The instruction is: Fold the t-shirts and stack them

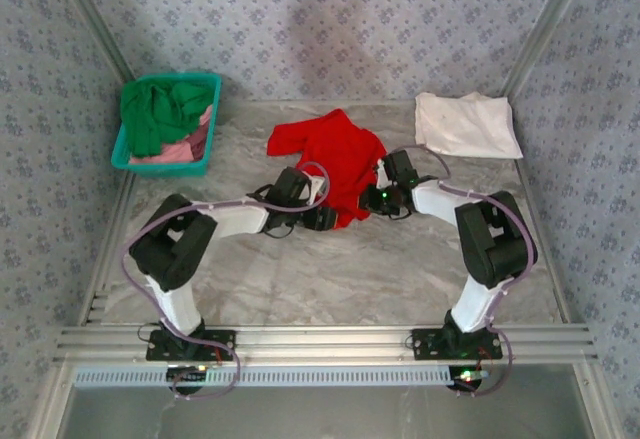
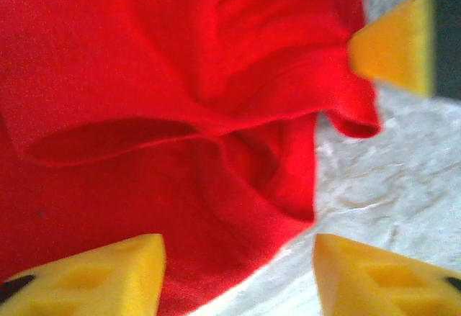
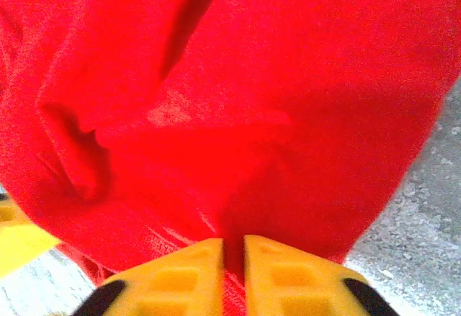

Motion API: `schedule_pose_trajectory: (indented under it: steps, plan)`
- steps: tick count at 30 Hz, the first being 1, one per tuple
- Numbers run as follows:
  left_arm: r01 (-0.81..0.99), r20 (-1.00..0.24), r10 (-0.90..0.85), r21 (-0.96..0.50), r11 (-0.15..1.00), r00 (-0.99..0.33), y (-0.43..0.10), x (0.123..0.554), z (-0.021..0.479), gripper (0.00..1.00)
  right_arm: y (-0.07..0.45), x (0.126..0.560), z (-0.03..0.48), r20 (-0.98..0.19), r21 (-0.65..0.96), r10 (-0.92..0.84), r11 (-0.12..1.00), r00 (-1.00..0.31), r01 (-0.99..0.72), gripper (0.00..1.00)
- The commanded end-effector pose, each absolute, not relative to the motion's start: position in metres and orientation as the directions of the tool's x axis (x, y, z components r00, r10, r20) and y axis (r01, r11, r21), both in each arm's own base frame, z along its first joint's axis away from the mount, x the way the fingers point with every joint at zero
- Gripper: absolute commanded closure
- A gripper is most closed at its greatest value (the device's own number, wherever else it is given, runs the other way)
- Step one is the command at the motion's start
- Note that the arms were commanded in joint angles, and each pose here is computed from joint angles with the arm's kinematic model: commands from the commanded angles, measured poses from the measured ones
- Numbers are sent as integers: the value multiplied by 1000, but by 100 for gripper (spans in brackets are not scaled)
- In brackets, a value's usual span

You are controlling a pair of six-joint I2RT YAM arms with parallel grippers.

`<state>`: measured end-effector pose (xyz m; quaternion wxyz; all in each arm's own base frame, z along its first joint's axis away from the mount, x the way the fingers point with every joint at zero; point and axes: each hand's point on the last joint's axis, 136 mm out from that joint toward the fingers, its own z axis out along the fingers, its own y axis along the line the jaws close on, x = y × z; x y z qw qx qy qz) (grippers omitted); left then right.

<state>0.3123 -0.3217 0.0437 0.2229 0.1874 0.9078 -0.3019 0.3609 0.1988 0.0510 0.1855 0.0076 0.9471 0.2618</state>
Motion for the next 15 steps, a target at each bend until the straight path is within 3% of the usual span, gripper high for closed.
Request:
schedule_pose_trajectory:
  steps: [1,5,9,15]
  plan:
    - [486,-567,181,-449,750,-804,-324,323,47,67,189,369,96,-439,504,162,859,-884,-93,96]
    - [476,-577,190,-397,785,-794,-312,323,39,99,170,369,132,-513,517,221,851,-830,-93,100]
    - [426,-598,175,-309,850,-783,-280,325,41,100,169,361,157,-542,529,204,836,-815,-142,100]
    - [355,-691,130,-193,915,-711,-219,329,85,100,176,343,167,-565,528,171,826,-807,-196,100]
